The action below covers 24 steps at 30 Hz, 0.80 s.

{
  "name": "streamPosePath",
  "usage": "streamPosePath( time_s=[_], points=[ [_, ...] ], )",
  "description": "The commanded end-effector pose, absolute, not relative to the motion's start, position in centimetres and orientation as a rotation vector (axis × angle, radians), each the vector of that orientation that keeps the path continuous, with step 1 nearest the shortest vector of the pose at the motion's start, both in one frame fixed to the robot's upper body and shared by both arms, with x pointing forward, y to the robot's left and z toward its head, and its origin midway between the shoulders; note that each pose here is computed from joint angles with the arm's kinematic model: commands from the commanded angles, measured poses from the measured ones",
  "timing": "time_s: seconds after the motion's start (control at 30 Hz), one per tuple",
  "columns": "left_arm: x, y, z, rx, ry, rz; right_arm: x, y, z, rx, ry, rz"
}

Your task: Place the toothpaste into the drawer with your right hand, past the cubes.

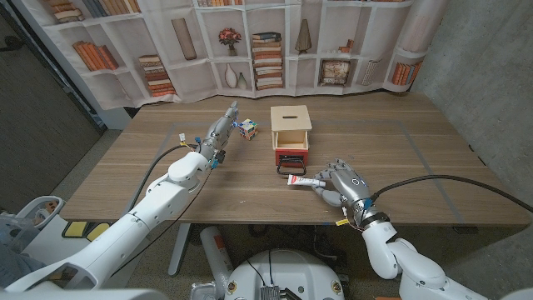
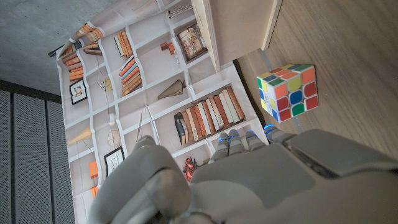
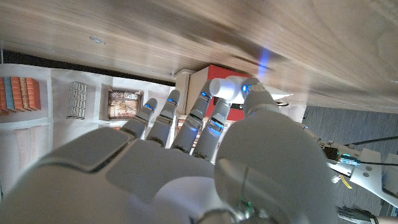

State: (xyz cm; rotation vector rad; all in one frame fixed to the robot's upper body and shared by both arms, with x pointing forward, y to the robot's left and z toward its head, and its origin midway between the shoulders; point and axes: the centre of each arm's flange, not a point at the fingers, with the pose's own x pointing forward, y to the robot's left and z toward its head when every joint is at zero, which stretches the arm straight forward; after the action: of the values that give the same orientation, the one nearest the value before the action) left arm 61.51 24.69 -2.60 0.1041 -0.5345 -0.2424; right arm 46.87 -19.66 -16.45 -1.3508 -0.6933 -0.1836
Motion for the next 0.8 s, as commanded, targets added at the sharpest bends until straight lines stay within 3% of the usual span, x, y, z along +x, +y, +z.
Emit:
streamPosePath(
  time_s=[0.03,0.8],
  points=[
    [61.3,24.7,-2.7,0.103,-0.538,-0.243,46.0,-20.2,-15.6,-1.33,-0.718,-0.194],
    [60.4,25.1,-3.1,0.106,-0.537,-0.229,45.4,-20.4,-14.0,-1.323,-0.761,-0.214]
  ],
)
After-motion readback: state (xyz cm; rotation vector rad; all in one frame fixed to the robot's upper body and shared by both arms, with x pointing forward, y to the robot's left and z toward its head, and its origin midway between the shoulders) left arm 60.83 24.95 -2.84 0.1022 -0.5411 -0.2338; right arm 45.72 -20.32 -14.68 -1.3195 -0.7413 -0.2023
